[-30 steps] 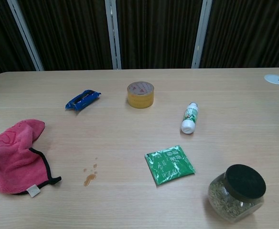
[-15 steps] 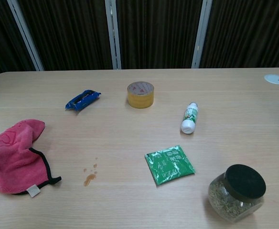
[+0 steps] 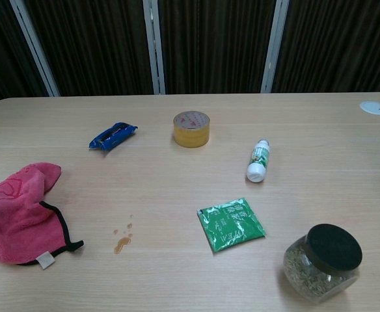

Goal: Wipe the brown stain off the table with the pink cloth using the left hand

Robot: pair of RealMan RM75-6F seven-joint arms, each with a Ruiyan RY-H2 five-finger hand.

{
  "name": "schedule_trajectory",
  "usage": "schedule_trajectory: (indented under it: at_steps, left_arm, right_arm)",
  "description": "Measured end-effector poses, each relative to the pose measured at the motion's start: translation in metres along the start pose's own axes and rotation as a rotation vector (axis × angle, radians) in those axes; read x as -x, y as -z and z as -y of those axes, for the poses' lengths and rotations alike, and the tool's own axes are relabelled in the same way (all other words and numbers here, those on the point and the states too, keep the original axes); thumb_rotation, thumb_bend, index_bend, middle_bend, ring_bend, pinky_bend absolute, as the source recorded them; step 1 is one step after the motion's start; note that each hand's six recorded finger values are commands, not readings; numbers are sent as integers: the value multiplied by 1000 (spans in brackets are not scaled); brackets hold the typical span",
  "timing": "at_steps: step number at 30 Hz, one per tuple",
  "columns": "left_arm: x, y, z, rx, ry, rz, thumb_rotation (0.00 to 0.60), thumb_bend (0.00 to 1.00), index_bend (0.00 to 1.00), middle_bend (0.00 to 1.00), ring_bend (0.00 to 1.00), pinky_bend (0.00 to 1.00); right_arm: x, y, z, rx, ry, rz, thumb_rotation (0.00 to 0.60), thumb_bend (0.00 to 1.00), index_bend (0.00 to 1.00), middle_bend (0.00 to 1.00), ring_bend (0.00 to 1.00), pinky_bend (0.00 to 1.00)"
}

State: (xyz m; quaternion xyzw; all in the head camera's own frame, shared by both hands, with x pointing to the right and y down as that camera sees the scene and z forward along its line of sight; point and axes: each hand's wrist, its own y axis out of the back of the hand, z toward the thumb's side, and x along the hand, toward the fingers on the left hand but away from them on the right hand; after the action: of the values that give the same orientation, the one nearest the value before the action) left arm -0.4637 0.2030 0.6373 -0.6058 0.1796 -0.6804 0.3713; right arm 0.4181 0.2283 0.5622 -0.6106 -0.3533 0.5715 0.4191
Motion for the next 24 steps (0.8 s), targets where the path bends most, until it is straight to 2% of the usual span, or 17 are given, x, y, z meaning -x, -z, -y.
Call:
schedule_trajectory:
  at_steps: [3, 12, 24]
  left_arm:
    - [-18, -15, 5, -52, 10, 33, 600, 37, 0, 0, 0, 0]
    - [-63, -48, 16, -112, 34, 85, 600, 37, 0, 0, 0, 0]
    - [-101, -88, 11, -137, 31, 131, 600, 40, 0, 0, 0, 0]
  right_arm:
    - [1, 1, 2, 3, -5, 3, 600, 16, 40, 0, 0, 109]
    - [9, 4, 7, 23, -15, 21, 600, 16, 39, 0, 0, 109]
    - [8, 5, 7, 36, -22, 31, 600, 14, 55, 0, 0, 110]
